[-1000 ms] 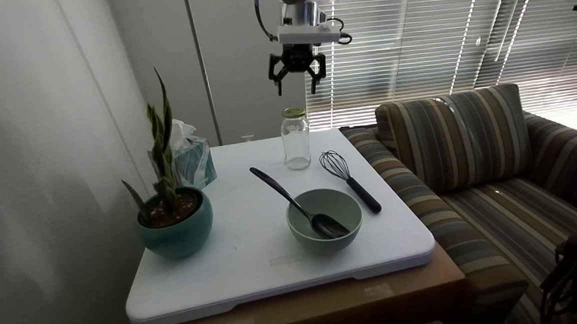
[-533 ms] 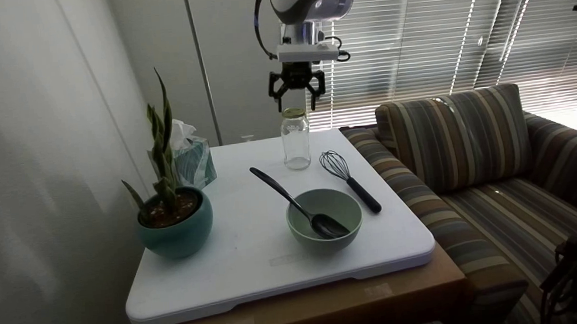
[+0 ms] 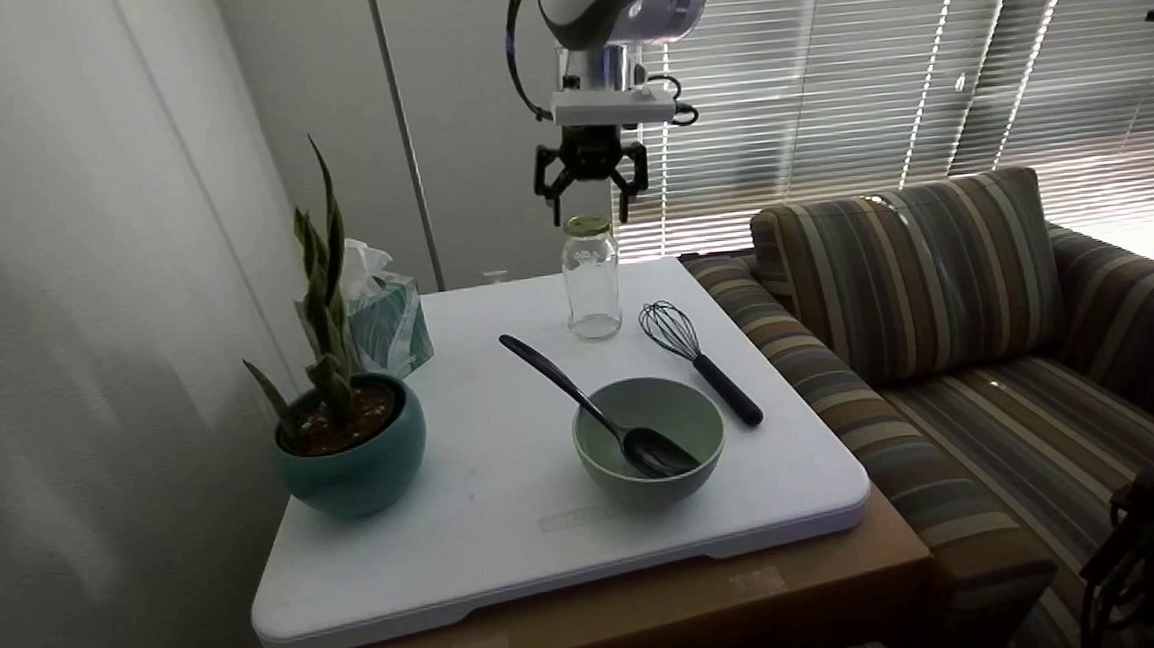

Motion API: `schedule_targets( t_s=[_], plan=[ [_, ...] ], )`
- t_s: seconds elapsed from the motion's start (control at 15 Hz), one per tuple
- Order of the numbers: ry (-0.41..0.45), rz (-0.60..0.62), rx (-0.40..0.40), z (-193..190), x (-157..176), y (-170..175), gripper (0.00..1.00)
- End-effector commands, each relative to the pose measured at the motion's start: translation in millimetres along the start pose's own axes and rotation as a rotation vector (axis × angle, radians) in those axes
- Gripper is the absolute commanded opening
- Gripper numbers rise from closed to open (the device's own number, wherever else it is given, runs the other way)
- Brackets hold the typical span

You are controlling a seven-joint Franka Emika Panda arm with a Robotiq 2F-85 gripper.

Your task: Remove the lid from the bottle and put it on the table

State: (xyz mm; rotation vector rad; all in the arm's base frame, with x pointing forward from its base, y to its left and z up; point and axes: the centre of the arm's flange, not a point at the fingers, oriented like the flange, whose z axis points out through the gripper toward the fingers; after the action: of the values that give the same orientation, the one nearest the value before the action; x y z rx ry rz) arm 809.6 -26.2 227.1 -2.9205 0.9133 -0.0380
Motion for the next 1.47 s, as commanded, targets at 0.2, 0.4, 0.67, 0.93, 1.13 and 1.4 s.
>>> schedule_targets(
  t_s=[0.2,0.4,0.67,0.93,1.13,1.4],
  plan=[
    [-0.018,-0.029,-0.005,10.9,9.4,-3.4,0.96],
    [-0.012,-0.031,-0.003,10.0,9.6,-4.3,0.65],
    [-0.006,-0.051,-0.01,7.5,4.6,-5.5,0.47],
    [-0.023,-0.103,-0.017,2.9,-9.0,-5.9,0.47],
    [-0.02,-0.147,-0.022,-4.0,-19.0,-9.0,0.47],
    [-0.027,-0.17,-0.026,-16.1,-26.1,-12.4,0.47]
  ],
)
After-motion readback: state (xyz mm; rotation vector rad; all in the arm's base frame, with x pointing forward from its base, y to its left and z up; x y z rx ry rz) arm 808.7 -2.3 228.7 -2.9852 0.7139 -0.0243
